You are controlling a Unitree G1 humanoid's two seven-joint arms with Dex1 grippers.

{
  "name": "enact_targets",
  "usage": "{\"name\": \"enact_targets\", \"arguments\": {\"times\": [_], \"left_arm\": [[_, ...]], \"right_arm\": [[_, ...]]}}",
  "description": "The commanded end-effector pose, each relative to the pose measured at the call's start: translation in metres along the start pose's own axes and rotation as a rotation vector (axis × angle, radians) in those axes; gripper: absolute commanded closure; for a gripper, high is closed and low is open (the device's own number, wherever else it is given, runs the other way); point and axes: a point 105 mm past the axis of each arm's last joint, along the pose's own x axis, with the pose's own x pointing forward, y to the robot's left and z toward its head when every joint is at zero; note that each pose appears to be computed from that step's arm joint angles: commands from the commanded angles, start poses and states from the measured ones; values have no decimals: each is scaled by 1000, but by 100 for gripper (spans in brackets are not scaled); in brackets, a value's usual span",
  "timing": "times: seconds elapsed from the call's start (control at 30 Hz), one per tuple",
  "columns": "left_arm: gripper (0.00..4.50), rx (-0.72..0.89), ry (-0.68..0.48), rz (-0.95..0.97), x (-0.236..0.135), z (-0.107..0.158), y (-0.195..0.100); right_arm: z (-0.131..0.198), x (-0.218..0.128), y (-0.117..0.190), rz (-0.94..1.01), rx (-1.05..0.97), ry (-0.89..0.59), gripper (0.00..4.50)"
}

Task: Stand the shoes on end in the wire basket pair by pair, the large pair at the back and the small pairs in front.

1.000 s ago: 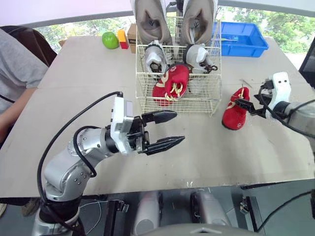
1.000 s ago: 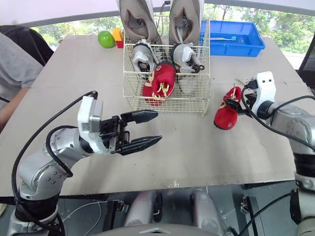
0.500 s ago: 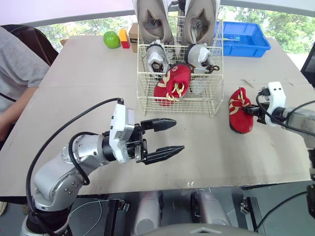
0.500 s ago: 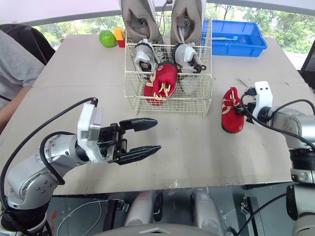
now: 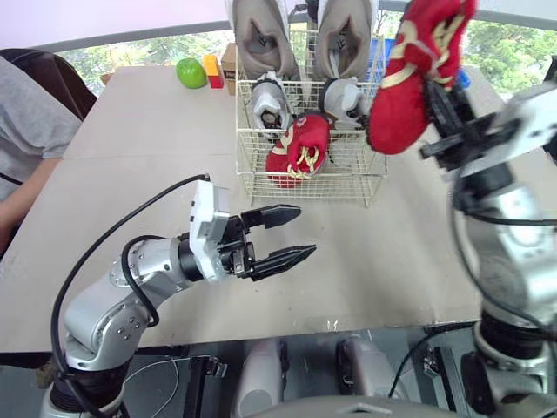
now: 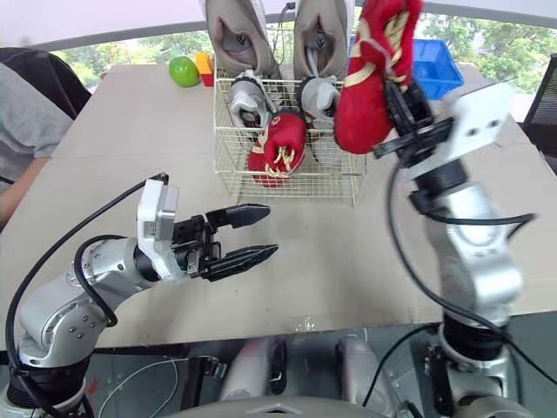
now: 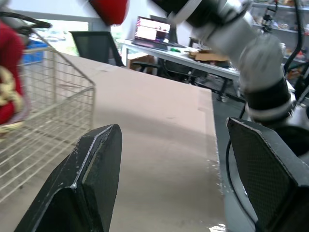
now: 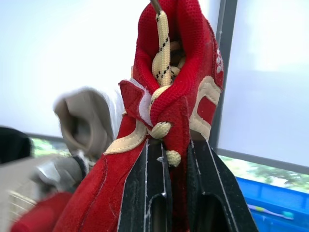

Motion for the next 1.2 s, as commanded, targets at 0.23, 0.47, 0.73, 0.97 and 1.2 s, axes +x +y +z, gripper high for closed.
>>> {"name": "enact_targets", "arguments": {"times": [0.23,0.47,0.73,0.97,1.2], "left_arm": [[75,59,0,49,-11,12,2],[75,53,-3,64,-11,9,3],[75,40,-19,69,-12,3,4],[75,40,-26,76,-13,1,3],[75,42,-26,90,-17,-2,3]], "right_arm": [[-20,1,43,58,-148,-158,447],[-20,6,52,86,-95,-188,447],[-47,-7,27,55,-216,-119,447],[-97,-28,42,137,-219,-1,447],[-95,-34,42,127,-237,-18,447]]}}
